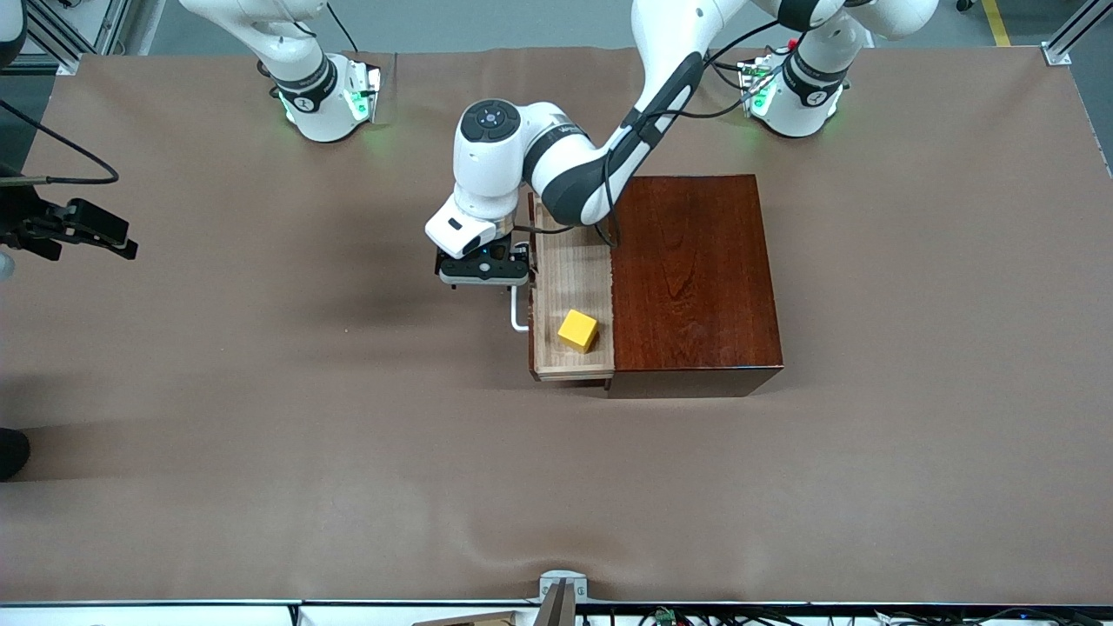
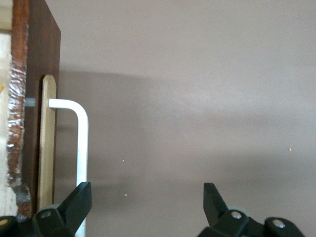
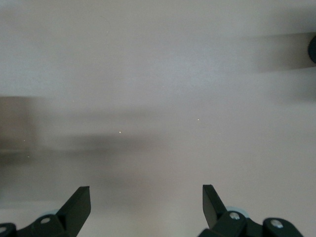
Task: Open drawer, take yellow block, close drawer
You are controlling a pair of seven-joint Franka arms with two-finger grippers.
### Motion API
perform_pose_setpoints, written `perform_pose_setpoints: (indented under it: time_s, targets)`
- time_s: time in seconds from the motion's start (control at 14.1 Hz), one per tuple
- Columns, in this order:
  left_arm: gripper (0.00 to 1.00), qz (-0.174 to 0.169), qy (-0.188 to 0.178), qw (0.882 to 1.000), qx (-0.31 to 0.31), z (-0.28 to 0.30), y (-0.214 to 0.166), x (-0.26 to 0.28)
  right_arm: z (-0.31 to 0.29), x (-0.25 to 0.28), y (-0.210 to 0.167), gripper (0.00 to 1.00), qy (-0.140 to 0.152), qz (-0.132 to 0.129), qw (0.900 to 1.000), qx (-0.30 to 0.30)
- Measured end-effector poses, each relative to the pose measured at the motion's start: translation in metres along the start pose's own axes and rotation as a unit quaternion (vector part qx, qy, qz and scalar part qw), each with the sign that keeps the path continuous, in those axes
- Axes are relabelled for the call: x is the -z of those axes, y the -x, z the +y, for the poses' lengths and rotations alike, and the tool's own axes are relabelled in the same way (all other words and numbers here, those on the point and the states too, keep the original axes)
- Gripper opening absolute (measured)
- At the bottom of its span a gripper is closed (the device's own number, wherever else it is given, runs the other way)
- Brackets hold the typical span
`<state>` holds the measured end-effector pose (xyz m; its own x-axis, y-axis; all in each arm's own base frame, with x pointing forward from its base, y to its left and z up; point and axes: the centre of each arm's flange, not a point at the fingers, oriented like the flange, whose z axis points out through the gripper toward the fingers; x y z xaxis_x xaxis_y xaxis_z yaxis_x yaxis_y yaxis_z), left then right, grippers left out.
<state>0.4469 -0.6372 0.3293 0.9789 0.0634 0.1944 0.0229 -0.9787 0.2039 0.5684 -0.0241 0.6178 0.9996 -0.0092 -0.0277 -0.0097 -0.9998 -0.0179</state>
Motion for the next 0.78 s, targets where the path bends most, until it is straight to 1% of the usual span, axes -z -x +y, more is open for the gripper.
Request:
perform_pose_setpoints:
  time_s: [0.21, 0.36, 0.64, 0.78]
  targets:
    - [1.0, 0.007, 0.009, 1.0, 0.004, 0.003, -0.007, 0.009, 0.0, 0.0, 0.0, 1.0, 0.0, 0.0, 1.0, 0.0]
    - [1.0, 0.017, 0.021, 1.0, 0.015, 0.003, -0.019, 0.024, 0.0, 0.0, 0.0, 1.0, 0.0, 0.0, 1.0, 0.0]
    - [1.0, 0.043, 0.055, 0.996, 0.063, -0.014, -0.069, 0.093, 0.0, 0.0, 0.0, 1.0, 0.0, 0.001, 1.0, 0.0]
    - [1.0, 0.052, 0.058, 0.993, 0.089, -0.036, -0.101, 0.125, 0.0, 0.0, 0.0, 1.0, 0.0, 0.001, 1.0, 0.0]
